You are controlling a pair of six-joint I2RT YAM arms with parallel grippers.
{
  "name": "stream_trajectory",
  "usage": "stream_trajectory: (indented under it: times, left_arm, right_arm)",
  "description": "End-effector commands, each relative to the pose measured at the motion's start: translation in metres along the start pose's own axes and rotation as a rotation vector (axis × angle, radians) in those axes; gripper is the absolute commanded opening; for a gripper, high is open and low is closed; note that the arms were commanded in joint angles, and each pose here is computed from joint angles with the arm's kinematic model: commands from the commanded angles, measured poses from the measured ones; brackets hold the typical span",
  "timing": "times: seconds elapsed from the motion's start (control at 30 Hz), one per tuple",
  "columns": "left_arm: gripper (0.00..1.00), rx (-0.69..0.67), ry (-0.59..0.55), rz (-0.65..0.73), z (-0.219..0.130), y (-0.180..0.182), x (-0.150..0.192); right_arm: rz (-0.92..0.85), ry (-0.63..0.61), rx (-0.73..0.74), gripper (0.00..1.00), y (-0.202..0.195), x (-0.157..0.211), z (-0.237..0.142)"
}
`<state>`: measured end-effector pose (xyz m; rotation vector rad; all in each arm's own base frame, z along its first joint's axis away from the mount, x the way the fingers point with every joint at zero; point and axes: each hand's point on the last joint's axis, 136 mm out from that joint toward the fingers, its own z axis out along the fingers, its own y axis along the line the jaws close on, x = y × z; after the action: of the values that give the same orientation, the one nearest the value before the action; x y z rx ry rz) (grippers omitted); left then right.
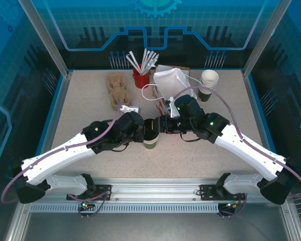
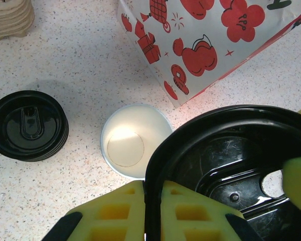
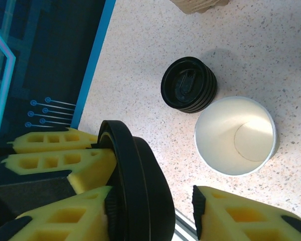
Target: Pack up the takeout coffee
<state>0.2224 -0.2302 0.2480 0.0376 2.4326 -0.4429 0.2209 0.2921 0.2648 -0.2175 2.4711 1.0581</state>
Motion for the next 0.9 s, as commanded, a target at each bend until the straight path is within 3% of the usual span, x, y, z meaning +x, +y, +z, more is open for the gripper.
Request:
stream_trajectory:
  times: [0.0, 0.2, 0.33, 0.57, 0.7, 0.87]
  left_arm:
    - [0.12, 0.019, -0.034, -0.021, -0.007, -0.009, -0.010]
    - [0.13, 0.069, -0.046, 0.004, -0.010, -0.018, -0.013]
    - [0.36, 0.161, -0.082, 0.105, -0.020, -0.032, -0.020]
    - [0.62, 0.427, -0.258, 0.487, -0.049, -0.071, -0.027]
    - [0.63, 0.588, -0.352, 0.783, -0.060, -0.094, -0.011]
    - [0.63, 0.666, -0.452, 1.071, -0.054, -0.111, 0.004]
  right_arm:
    - [-0.019, 0.007, 0.005, 0.39, -0.002, 0.004, 0.004]
    - [-0.010, 0.015, 0.017, 0.15, -0.009, 0.006, 0.004]
    - [0.023, 0.026, 0.050, 0.05, -0.021, 0.008, -0.005]
    - [0.156, 0.134, 0.110, 0.00, -0.055, 0.025, -0.036]
    - [0.232, 0.210, 0.164, 0.00, -0.073, 0.043, -0.060]
    - [0.340, 0.307, 0.134, 0.00, -0.081, 0.061, -0.085]
